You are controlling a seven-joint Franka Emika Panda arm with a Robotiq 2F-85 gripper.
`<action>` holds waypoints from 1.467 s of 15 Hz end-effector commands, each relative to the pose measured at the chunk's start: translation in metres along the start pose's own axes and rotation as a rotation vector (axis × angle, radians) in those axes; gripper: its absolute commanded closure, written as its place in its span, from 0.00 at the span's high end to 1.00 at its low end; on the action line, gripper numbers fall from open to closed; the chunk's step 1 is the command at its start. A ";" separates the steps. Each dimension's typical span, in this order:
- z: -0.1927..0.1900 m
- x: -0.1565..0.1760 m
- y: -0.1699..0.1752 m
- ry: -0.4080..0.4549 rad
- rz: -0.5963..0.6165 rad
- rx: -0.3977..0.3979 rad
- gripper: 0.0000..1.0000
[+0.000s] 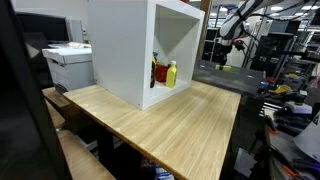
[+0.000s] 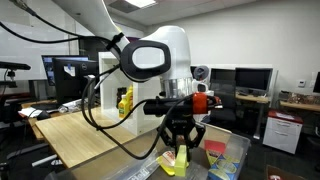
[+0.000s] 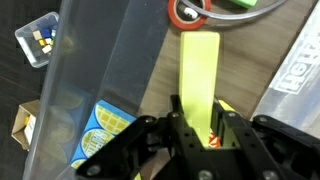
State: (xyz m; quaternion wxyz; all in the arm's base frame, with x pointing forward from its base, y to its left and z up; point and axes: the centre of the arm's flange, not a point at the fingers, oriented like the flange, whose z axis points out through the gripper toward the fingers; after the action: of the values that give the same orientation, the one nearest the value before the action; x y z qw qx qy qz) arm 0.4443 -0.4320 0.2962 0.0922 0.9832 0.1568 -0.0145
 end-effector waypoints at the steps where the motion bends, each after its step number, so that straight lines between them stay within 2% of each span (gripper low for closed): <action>1: -0.024 -0.006 0.003 -0.011 -0.031 -0.013 0.07; 9: -0.054 -0.004 0.007 0.020 -0.046 -0.043 0.07; 22: -0.092 0.018 -0.017 0.040 -0.128 -0.045 0.07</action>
State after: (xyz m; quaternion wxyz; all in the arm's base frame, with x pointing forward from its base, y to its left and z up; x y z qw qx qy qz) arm 0.4658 -0.4072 0.3686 0.1107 0.9743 0.1962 0.0078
